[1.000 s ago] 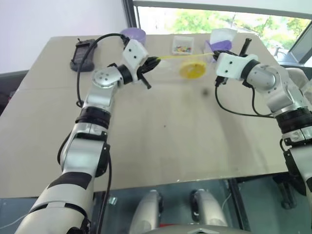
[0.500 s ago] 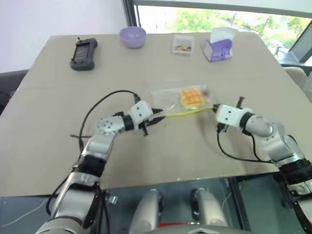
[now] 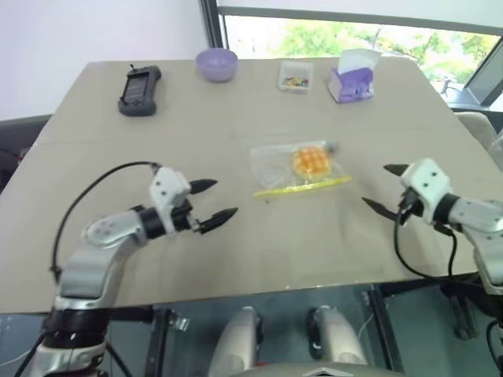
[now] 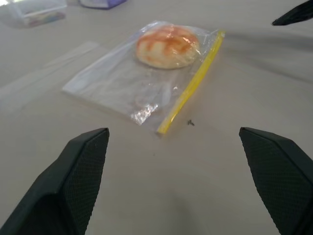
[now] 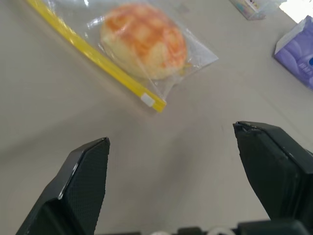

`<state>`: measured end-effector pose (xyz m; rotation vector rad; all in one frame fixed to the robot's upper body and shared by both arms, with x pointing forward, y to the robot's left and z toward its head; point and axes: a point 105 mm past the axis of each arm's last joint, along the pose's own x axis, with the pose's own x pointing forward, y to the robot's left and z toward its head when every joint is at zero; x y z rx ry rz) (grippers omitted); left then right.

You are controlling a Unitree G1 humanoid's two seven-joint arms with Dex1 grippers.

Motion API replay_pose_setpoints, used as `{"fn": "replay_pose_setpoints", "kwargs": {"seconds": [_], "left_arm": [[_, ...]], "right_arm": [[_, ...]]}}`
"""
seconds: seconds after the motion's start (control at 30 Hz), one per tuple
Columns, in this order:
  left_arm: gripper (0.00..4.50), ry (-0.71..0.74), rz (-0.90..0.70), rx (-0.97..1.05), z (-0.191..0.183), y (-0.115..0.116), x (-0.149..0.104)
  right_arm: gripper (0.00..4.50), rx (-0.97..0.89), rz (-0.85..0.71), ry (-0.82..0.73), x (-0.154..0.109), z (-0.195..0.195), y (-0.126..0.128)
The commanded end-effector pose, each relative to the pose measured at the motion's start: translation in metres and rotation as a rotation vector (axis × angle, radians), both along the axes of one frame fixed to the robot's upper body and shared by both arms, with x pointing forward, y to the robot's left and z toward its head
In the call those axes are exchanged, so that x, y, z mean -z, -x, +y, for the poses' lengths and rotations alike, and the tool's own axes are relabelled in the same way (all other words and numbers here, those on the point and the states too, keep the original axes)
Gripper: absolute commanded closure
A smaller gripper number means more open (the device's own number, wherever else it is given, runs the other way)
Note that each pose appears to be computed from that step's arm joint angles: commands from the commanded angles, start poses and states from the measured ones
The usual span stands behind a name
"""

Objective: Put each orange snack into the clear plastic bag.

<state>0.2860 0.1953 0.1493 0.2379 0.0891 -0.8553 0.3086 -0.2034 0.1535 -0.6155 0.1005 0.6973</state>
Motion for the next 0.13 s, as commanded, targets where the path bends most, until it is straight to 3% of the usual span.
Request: {"fn": "replay_pose_setpoints", "kwargs": {"seconds": [0.03, 0.13], "left_arm": [[0.00, 0.003, -0.037, -0.032, 0.0133, 0.0078, -0.0214], [0.00, -0.009, -0.008, -0.050, 0.0182, 0.0099, -0.0205]], "right_arm": [[0.06, -0.010, -0.015, -0.070, -0.0214, -0.0095, 0.0136], [0.06, -0.028, 0.008, -0.082, -0.0225, -0.0105, 0.0192]]}}
